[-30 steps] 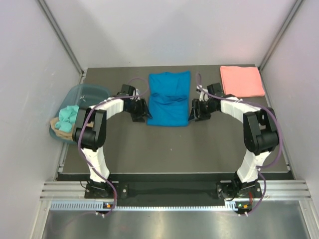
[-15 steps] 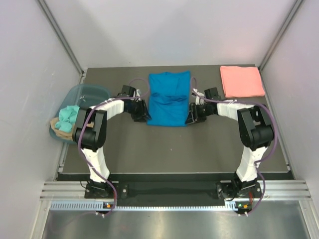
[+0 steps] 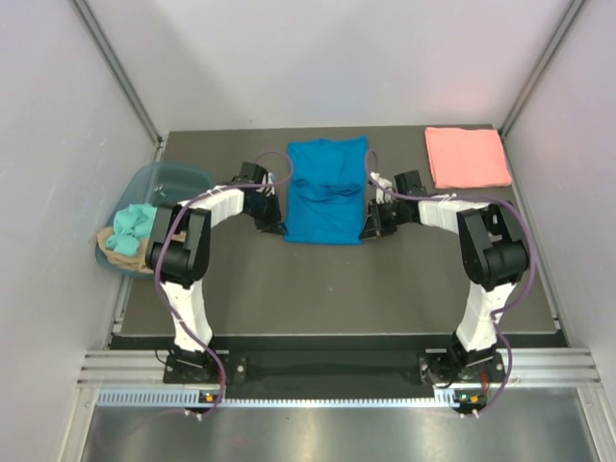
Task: Fold and stack the t-shirts
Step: Fold the tshirt
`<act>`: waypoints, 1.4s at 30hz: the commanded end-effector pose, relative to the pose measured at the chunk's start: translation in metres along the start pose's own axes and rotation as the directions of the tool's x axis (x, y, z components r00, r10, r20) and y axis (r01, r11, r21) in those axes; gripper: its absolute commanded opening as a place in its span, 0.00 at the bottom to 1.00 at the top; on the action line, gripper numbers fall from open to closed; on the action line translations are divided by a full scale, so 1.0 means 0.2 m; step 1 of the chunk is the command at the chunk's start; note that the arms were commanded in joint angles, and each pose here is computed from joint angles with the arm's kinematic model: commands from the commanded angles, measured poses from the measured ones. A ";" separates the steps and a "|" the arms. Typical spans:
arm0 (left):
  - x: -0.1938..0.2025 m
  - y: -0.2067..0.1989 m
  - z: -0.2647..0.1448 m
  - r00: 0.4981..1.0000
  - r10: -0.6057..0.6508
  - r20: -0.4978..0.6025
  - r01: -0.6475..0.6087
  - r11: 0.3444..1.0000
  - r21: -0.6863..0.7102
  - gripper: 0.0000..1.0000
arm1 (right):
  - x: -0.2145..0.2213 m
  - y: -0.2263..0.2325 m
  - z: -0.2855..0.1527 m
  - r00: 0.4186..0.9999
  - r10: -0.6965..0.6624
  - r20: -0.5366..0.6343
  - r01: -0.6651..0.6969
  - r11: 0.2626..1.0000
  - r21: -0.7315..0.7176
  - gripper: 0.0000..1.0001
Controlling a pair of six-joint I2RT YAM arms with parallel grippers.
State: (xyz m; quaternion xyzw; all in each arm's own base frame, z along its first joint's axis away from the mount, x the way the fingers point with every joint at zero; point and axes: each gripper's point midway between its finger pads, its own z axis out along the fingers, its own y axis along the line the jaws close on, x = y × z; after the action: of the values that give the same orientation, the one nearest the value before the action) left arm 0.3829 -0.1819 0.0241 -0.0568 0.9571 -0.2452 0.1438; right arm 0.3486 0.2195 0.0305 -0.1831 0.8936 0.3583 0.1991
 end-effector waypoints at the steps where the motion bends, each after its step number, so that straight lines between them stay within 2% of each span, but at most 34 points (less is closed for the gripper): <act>1: -0.04 0.10 0.02 1.000 0.025 -0.001 -0.025 0.993 -0.115 0.00 | -0.01 0.05 0.00 0.998 -0.065 0.003 0.065 0.997 -0.035 0.03; 2: -0.07 0.11 0.02 0.999 0.032 0.016 -0.030 0.990 -0.135 0.00 | -0.01 0.05 -0.02 0.997 -0.072 0.006 0.072 0.997 -0.031 0.00; 10: -0.15 0.15 -0.03 0.998 0.061 0.021 -0.055 0.970 -0.236 0.00 | 0.03 0.10 -0.08 0.998 -0.062 -0.007 0.061 0.998 -0.029 0.00; 11: -0.15 0.16 -0.04 0.998 0.062 0.020 -0.056 0.969 -0.241 0.00 | 0.04 0.11 -0.09 0.998 -0.070 -0.007 0.069 0.997 -0.033 0.03; 12: -0.15 0.16 -0.04 0.998 0.063 0.018 -0.057 0.968 -0.245 0.00 | 0.04 0.12 -0.09 0.997 -0.078 -0.006 0.077 0.996 -0.035 0.14; 14: -0.14 0.17 -0.03 0.998 0.060 0.016 -0.055 0.968 -0.246 0.00 | 0.05 0.12 -0.08 0.996 -0.086 -0.010 0.085 0.995 -0.044 0.25; 15: -0.14 0.16 -0.03 0.998 0.059 0.015 -0.053 0.969 -0.240 0.00 | 0.05 0.12 -0.08 0.997 -0.081 -0.016 0.080 0.996 -0.047 0.35; 18: -0.14 0.15 -0.01 0.999 0.054 0.008 -0.051 0.974 -0.223 0.00 | 0.06 0.12 -0.06 0.990 -0.138 -0.021 0.136 0.988 -0.066 0.42; 23: -0.15 0.13 -0.01 0.999 0.053 0.011 -0.049 0.976 -0.212 0.00 | 0.05 0.15 -0.01 0.983 -0.185 -0.015 0.183 0.980 -0.073 0.42; 30: -0.13 0.14 0.01 0.999 0.041 0.001 -0.040 0.978 -0.205 0.00 | 0.01 0.15 0.09 0.976 -0.220 -0.001 0.219 0.974 -0.056 0.30; 36: -0.13 0.15 0.01 0.999 0.042 0.001 -0.041 0.977 -0.210 0.00 | 0.01 0.12 0.10 0.977 -0.214 0.005 0.214 0.976 -0.027 0.25; 39: -0.13 0.16 0.02 0.999 0.044 -0.002 -0.043 0.975 -0.216 0.00 | 0.01 0.08 0.09 0.981 -0.196 -0.008 0.196 0.980 0.022 0.26; 42: -0.13 0.17 0.03 0.999 0.044 -0.007 -0.045 0.973 -0.227 0.00 | 0.01 0.06 0.08 0.981 -0.195 -0.011 0.196 0.979 0.050 0.32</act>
State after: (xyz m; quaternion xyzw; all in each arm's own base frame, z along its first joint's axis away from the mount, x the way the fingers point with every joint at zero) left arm 0.4031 -0.1624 0.0240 -0.0501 0.9754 -0.1592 0.1439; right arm 0.3260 0.2443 0.0255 -0.2609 0.8751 0.3528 0.2041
